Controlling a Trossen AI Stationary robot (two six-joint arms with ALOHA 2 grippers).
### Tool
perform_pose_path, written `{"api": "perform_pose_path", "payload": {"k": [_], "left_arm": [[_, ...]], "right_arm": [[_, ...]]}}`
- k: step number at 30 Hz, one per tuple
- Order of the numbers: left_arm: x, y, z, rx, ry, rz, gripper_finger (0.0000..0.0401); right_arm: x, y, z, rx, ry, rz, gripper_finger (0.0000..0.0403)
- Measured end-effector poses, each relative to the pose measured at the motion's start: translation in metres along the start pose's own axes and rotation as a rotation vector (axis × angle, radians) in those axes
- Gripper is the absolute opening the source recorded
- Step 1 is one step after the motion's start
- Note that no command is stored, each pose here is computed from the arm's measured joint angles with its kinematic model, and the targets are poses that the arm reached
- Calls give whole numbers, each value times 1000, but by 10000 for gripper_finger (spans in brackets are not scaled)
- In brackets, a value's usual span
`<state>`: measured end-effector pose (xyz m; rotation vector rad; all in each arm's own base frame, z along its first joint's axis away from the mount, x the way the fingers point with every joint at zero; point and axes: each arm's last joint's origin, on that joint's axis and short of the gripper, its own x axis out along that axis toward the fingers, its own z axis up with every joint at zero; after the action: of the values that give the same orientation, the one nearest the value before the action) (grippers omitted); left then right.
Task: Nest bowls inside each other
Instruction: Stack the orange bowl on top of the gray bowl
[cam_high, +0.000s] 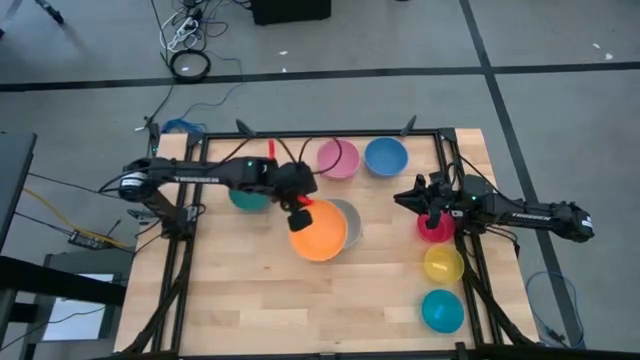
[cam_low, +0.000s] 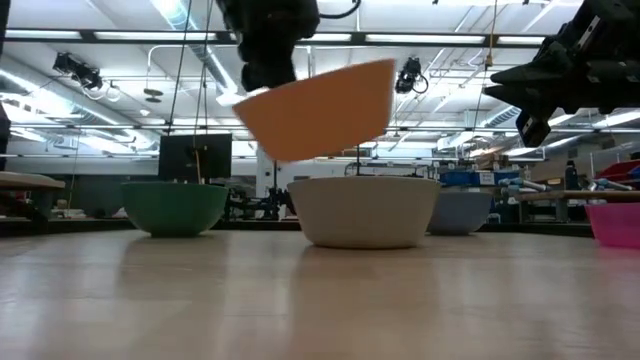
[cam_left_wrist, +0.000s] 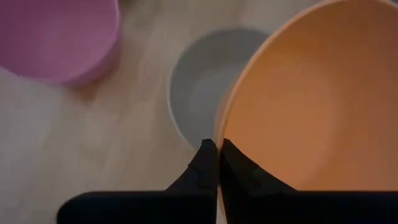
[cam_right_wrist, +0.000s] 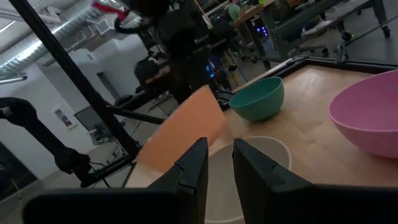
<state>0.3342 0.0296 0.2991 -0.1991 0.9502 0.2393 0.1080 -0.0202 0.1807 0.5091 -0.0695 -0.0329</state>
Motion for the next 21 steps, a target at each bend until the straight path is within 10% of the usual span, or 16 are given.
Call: {"api": "perform_pose_path", "payload": {"k": [21], "left_arm": [[77, 20, 4, -84, 157, -105, 6]], "right_arm": [[0, 0, -1, 2, 20, 12, 66]]}}
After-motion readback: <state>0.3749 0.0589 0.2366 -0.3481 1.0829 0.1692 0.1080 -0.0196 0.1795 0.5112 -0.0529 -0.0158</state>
